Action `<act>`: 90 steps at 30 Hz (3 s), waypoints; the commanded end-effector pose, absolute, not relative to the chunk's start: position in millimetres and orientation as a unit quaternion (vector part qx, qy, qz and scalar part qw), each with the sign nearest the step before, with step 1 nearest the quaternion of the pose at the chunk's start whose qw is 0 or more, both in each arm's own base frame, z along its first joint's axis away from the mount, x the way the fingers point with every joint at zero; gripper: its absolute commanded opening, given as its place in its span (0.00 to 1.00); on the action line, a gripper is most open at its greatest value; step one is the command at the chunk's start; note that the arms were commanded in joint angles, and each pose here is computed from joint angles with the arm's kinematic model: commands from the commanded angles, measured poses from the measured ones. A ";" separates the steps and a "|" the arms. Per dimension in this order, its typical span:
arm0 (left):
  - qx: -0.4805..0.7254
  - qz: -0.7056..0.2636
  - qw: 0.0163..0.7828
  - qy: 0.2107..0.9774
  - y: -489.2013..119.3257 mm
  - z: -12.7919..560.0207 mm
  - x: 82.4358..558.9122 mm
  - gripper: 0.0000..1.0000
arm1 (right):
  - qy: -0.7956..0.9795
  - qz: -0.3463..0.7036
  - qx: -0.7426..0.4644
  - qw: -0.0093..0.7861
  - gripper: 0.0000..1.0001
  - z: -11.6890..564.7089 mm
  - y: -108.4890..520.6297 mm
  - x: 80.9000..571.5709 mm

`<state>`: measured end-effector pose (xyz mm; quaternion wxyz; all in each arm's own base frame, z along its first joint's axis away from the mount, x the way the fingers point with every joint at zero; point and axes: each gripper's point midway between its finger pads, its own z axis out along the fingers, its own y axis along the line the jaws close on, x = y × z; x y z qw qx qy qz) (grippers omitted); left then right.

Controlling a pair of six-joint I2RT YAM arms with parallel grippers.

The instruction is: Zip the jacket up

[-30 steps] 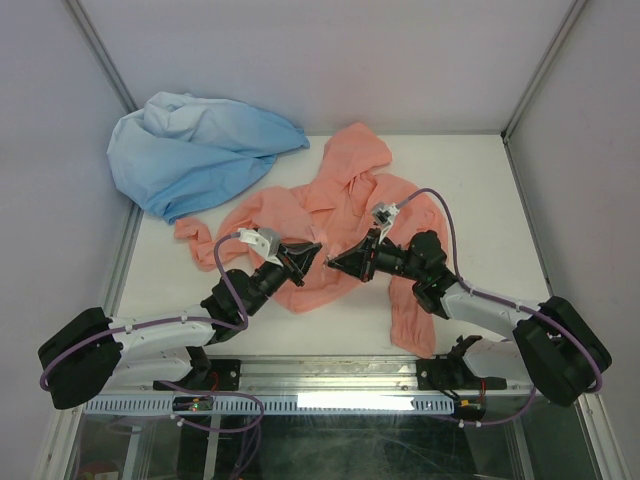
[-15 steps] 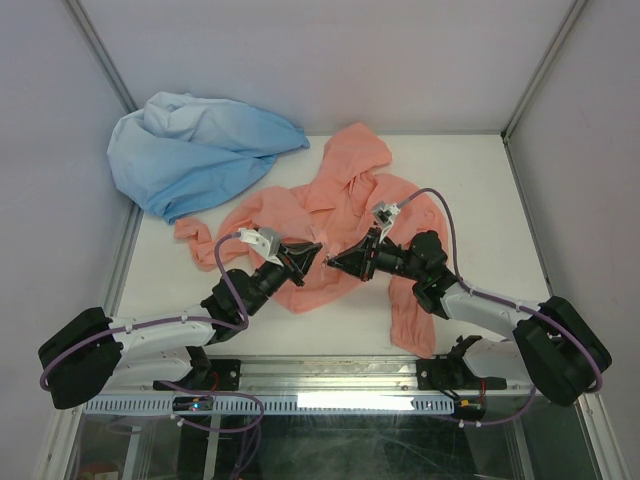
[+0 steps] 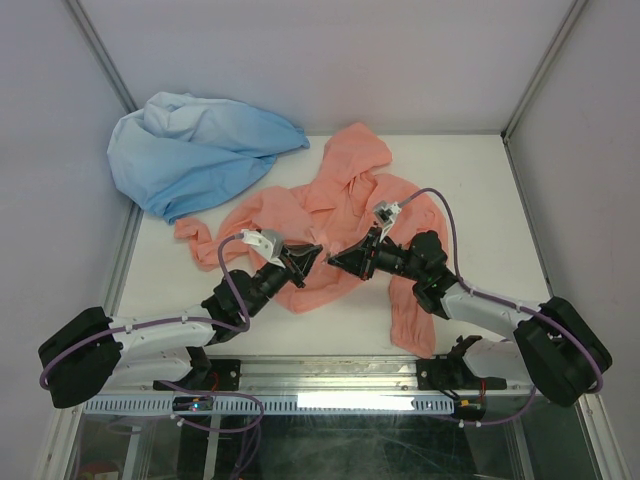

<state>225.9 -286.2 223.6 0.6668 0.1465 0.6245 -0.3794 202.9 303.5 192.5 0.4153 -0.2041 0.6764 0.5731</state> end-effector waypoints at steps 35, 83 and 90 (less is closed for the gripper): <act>0.114 -0.363 0.700 0.605 -287.0 254.6 234.9 0.00 | 0.666 0.561 -0.155 0.467 0.00 221.4 305.9 209.2; 0.117 -0.348 0.706 0.606 -284.2 255.2 236.8 0.00 | 0.679 0.554 -0.144 0.460 0.00 216.8 305.8 210.6; 0.120 -0.345 0.704 0.609 -285.1 252.6 237.3 0.00 | 0.676 0.555 -0.143 0.463 0.00 220.0 305.9 211.0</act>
